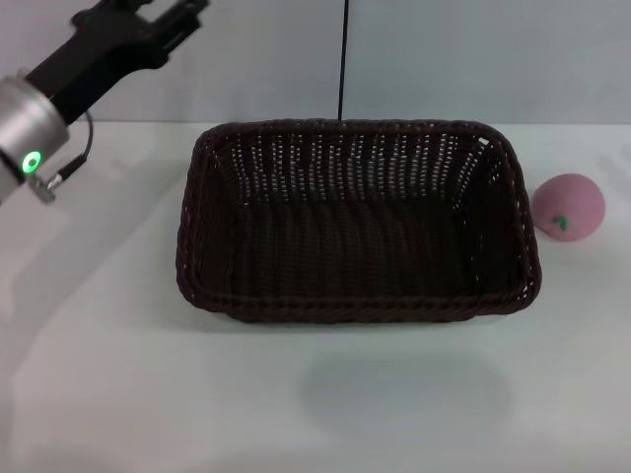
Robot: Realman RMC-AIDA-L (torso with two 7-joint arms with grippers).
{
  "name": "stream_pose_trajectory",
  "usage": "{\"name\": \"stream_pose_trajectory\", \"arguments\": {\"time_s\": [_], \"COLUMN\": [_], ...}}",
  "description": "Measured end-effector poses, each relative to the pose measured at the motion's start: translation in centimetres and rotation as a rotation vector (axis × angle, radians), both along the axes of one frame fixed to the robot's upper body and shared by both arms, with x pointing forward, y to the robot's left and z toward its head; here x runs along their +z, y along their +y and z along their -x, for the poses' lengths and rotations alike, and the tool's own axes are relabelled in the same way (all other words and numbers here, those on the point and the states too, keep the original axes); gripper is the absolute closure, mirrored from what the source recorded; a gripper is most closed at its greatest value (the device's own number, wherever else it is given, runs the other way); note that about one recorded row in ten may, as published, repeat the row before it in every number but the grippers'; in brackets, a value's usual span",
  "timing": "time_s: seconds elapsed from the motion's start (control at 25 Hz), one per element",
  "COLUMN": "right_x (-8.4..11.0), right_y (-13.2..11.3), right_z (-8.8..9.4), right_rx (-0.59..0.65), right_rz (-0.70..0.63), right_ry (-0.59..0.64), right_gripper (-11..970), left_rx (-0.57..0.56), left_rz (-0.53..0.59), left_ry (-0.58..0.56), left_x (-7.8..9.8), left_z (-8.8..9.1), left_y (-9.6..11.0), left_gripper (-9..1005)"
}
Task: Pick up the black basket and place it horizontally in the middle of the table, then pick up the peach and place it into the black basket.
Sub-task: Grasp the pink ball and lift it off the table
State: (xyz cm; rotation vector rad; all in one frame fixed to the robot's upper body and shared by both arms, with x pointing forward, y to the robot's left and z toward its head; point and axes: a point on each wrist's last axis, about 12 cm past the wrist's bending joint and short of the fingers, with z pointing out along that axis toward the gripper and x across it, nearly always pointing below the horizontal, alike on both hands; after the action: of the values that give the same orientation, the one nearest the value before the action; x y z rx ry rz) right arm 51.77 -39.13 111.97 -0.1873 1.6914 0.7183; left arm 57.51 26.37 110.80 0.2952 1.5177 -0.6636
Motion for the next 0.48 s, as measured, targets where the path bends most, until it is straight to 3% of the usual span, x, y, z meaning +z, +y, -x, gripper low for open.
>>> {"name": "stream_pose_trajectory", "arguments": {"time_s": [0.04, 0.08, 0.24, 0.48], "right_x": [2.0, 2.0, 5.8, 8.7], "right_y": [-0.4, -0.4, -1.1, -0.6], "right_z": [-0.2, -0.2, -1.1, -3.4], "right_rx": [0.045, 0.045, 0.085, 0.132], "right_rz": [0.059, 0.059, 0.206, 0.37], "right_ry": [0.075, 0.075, 0.258, 0.448], "right_gripper": [503, 505, 510, 518], "left_rx": [0.038, 0.038, 0.086, 0.098], "left_rz": [0.067, 0.067, 0.144, 0.163], "left_ry": [-0.005, -0.005, -0.013, 0.015], "left_x": [-1.2, -1.2, -3.2, -4.2], "left_z": [0.8, 0.8, 2.4, 3.2], "left_y": [0.7, 0.7, 1.7, 2.0], "left_gripper": [324, 324, 325, 327]}}
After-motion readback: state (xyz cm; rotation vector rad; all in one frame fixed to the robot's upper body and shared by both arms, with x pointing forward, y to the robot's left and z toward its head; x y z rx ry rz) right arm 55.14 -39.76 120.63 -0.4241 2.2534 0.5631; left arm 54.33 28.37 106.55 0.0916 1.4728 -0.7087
